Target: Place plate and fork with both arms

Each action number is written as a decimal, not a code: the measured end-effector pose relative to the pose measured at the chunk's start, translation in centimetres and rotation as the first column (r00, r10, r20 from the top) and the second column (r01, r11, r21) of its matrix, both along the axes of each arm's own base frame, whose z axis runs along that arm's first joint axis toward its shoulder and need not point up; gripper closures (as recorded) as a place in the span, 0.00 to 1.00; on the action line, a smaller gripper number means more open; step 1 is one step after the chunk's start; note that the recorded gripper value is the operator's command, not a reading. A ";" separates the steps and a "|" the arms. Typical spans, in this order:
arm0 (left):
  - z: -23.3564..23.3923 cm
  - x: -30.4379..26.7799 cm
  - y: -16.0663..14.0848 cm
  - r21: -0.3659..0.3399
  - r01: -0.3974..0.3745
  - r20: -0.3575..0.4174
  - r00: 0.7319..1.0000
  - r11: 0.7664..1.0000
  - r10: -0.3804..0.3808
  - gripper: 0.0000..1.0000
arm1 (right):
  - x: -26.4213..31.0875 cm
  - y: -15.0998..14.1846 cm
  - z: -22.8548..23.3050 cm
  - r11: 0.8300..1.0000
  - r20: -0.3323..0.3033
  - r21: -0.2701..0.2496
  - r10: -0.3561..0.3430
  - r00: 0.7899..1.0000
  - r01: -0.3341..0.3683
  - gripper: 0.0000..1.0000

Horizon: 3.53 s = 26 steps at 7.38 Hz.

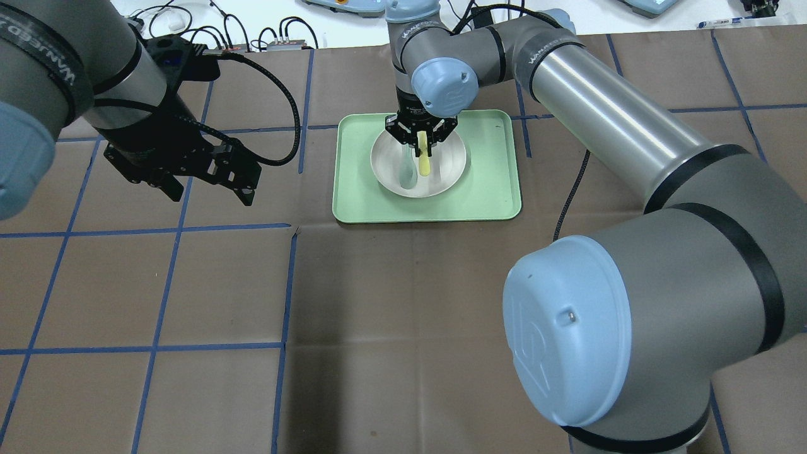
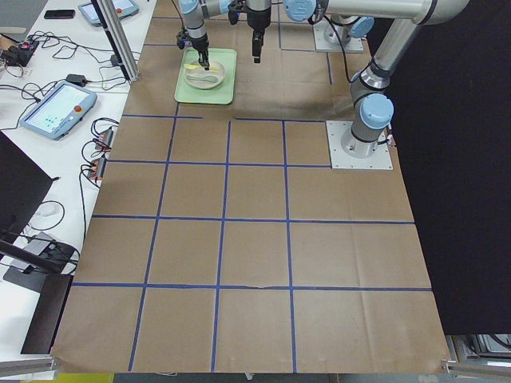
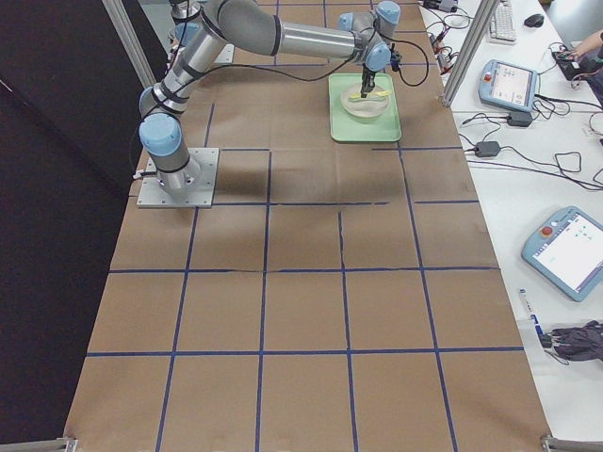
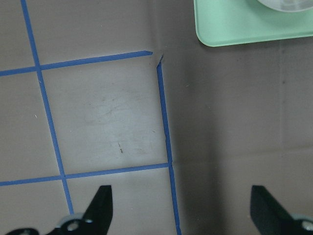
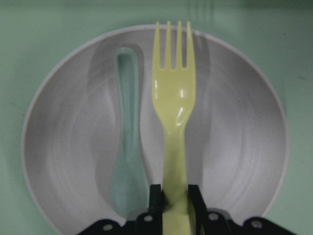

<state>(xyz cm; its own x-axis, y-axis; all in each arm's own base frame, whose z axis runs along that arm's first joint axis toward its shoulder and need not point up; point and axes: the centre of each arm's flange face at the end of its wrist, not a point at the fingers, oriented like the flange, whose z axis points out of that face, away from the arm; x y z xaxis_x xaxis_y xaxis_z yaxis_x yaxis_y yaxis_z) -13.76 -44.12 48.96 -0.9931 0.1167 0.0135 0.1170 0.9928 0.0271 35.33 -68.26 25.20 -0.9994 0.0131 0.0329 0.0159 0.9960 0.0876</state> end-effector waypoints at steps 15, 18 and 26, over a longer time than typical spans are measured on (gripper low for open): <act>-0.1 0.0 -0.1 0.003 0.000 0.000 1.000 1.000 0.000 0.00 | -14.4 -0.4 -5.7 0.993 0.010 0.059 -0.099 0.995 0.098 0.00; -0.2 0.0 -0.1 0.004 0.000 0.000 1.000 1.000 0.000 0.00 | -15.2 0.0 -2.0 0.995 0.019 0.030 -0.093 0.996 0.092 0.00; -0.2 0.0 -0.1 0.004 -0.002 -0.001 1.000 1.000 0.002 0.00 | -21.1 17.4 18.0 1.000 0.035 -0.014 0.024 0.999 -0.024 0.00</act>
